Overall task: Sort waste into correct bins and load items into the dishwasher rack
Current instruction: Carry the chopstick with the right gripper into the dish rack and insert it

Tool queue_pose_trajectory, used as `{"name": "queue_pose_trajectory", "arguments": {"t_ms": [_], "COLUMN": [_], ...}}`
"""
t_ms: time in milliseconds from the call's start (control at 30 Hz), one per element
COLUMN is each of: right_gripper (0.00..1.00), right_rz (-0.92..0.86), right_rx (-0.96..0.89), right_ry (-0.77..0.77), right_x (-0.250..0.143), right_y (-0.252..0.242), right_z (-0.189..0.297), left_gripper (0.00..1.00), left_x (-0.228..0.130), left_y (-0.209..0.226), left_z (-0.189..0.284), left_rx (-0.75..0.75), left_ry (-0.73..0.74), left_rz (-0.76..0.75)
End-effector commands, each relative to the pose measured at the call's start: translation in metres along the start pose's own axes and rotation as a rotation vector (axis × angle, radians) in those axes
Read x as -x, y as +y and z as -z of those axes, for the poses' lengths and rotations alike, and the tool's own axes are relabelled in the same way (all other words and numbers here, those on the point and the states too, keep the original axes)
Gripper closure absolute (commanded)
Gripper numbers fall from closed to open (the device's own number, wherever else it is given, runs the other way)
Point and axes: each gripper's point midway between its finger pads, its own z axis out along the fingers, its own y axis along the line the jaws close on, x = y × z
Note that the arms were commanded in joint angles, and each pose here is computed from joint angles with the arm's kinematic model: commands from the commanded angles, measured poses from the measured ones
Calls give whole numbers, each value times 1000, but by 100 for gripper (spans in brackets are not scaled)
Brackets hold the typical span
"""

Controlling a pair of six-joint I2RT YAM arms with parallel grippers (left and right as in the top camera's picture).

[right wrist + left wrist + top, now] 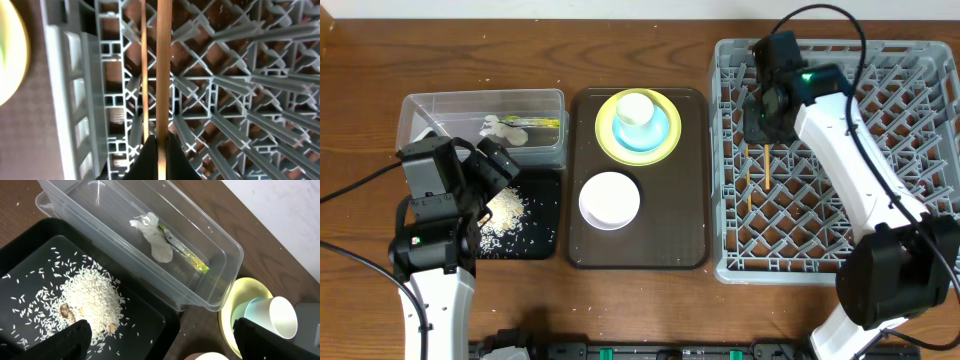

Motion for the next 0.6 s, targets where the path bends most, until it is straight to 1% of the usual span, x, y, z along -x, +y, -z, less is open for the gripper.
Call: {"name": "queue_pose_trajectory", "arguments": {"t_ms": [0,233,367,567], "right_gripper": [99,99,99,99], "right_rz": [9,32,39,39], "right_rx": [-26,-31,-73,-76], "right_ry": [22,16,10,8], "right_x": [-7,-11,-12,-12], "right_y": [-8,-8,-15,-15], "right_z": [-17,-29,-34,-35], "left_gripper": [7,7,7,6], "left_x": [8,8,8,8], "left_y": [-2,-2,-2,-2], "left_z": [4,4,4,4], "left_rx": [-2,-2,-2,-2], "left_ry": [-19,-19,-19,-19], "left_rz": [1,1,1,1]}}
